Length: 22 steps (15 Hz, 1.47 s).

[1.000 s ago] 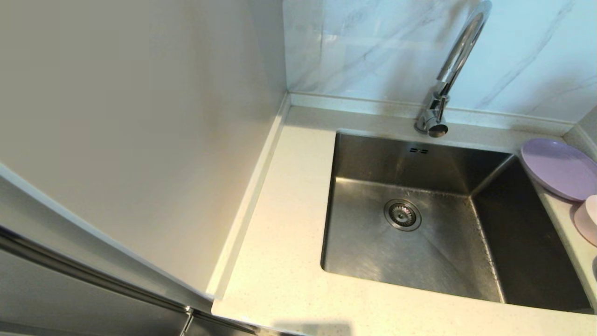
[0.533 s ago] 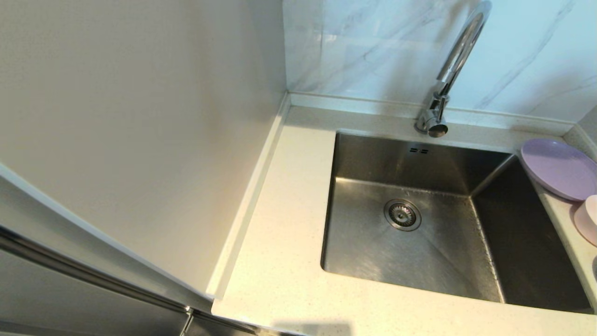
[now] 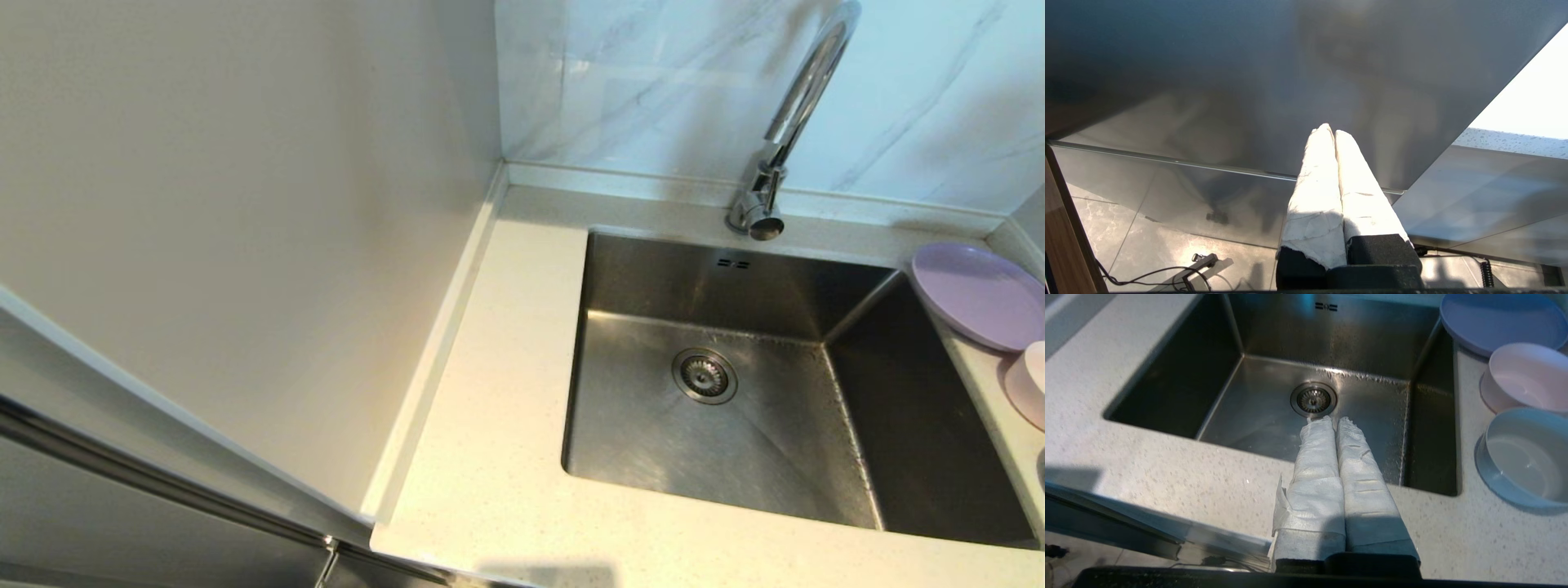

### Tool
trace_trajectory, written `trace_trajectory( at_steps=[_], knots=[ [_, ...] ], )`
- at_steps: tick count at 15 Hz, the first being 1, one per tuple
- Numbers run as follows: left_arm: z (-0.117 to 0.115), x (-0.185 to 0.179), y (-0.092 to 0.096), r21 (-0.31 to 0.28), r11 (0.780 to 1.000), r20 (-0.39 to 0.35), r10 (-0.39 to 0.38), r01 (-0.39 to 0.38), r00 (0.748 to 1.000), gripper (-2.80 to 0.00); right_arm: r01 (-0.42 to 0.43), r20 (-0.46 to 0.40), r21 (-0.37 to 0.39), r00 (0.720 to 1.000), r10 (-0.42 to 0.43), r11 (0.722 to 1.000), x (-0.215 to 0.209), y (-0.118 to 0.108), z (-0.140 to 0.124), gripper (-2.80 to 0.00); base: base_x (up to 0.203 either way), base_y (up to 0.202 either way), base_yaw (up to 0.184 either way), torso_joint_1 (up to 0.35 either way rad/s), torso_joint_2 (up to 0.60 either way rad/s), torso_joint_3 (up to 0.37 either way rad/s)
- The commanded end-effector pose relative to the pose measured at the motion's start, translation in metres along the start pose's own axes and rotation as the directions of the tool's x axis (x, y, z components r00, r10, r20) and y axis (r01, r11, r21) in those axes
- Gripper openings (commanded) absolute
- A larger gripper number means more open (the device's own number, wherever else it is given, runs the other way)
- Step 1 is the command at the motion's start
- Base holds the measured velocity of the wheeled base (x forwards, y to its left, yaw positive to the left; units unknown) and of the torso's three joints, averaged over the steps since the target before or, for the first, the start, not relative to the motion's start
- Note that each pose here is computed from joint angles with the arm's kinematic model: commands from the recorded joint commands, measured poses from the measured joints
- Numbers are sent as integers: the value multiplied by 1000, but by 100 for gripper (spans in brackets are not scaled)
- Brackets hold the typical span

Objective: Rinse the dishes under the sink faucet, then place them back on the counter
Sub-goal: Turn on the faucet

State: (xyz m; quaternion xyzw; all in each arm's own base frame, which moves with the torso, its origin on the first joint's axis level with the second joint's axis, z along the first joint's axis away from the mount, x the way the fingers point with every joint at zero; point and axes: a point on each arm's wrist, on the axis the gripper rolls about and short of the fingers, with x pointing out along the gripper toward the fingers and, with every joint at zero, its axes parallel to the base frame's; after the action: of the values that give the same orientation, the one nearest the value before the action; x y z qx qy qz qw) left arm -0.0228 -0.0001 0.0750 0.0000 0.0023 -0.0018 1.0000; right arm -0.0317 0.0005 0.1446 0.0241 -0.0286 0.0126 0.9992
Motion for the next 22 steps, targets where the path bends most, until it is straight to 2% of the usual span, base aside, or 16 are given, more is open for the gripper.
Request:
trace_trajectory(
  at_steps=[1,5,10,14,17,18,20,22],
  knots=[
    [0,0,0,0,1000,0,1,-1,1000,-280,-2,-50,15,999,2,1000,17,1,27,-280,0,0,0,0,0,0],
    [0,0,0,0,1000,0,1,-1,1000,-280,2,-90,90,996,7,996,64,2,71,-280,0,0,0,0,0,0],
    [0,0,0,0,1000,0,0,0,1000,-280,10,-93,228,996,11,974,170,2,118,-280,0,0,0,0,0,0],
    [0,0,0,0,1000,0,1,-1,1000,-280,-48,-66,375,995,78,926,232,-6,138,-280,0,0,0,0,0,0],
    [0,0,0,0,1000,0,1,-1,1000,-280,25,-72,494,997,12,869,261,-40,144,-280,0,0,0,0,0,0],
    [0,0,0,0,1000,0,-1,1,1000,-280,15,-75,544,997,30,839,267,-53,145,-280,0,0,0,0,0,0],
    [0,0,0,0,1000,0,1,-1,1000,-280,-8,-82,665,993,84,747,280,-79,147,-280,0,0,0,0,0,0],
    [0,0,0,0,1000,0,1,-1,1000,-280,-27,-94,738,985,141,674,292,-104,144,-280,0,0,0,0,0,0]
  ],
)
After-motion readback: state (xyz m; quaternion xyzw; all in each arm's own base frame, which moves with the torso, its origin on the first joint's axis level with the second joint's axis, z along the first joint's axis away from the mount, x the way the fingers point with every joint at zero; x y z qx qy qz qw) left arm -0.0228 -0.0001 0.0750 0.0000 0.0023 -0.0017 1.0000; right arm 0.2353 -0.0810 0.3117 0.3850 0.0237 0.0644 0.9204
